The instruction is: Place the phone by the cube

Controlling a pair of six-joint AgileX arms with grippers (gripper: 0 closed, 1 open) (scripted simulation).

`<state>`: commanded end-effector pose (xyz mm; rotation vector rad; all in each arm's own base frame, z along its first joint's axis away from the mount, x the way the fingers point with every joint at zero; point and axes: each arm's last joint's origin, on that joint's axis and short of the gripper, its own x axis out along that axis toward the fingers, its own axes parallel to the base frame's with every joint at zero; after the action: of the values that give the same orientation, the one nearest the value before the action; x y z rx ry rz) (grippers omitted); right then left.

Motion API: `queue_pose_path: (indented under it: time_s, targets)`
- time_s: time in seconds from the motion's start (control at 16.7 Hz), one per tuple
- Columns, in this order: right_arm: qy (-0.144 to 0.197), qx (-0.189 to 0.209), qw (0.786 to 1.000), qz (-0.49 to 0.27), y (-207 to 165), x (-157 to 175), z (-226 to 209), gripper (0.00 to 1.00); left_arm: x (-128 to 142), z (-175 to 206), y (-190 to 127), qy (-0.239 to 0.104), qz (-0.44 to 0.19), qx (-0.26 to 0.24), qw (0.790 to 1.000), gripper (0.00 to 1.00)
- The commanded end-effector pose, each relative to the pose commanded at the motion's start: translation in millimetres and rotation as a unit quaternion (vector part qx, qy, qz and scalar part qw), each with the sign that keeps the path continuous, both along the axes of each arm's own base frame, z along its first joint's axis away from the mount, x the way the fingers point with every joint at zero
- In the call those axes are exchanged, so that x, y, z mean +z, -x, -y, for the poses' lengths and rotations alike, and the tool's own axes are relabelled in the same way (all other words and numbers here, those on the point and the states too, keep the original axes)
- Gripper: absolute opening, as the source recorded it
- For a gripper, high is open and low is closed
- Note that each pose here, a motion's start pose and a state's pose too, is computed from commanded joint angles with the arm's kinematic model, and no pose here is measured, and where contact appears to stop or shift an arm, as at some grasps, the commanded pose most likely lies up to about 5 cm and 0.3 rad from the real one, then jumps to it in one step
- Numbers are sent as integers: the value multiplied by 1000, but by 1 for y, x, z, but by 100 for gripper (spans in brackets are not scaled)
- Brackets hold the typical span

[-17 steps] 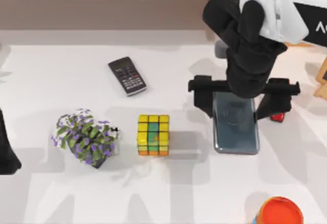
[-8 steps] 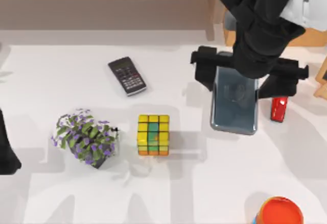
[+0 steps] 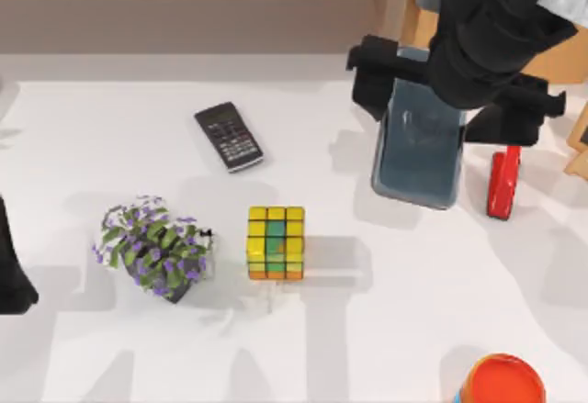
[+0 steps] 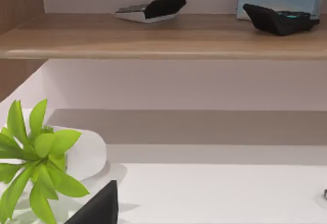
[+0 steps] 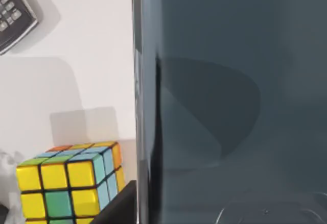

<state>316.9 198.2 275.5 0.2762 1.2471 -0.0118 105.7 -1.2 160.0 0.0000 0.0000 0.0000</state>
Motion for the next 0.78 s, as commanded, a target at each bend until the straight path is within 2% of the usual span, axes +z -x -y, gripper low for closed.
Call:
queue_pose_path:
  time_s: [0.42,0.78]
  targets:
    - [-12,9,1000,22,-3,3,-2,0,0,0,0,0,0,0,1000,100]
    - [2,35,999,4,-10,-22,-9,0,0,0,0,0,0,0,1000,100]
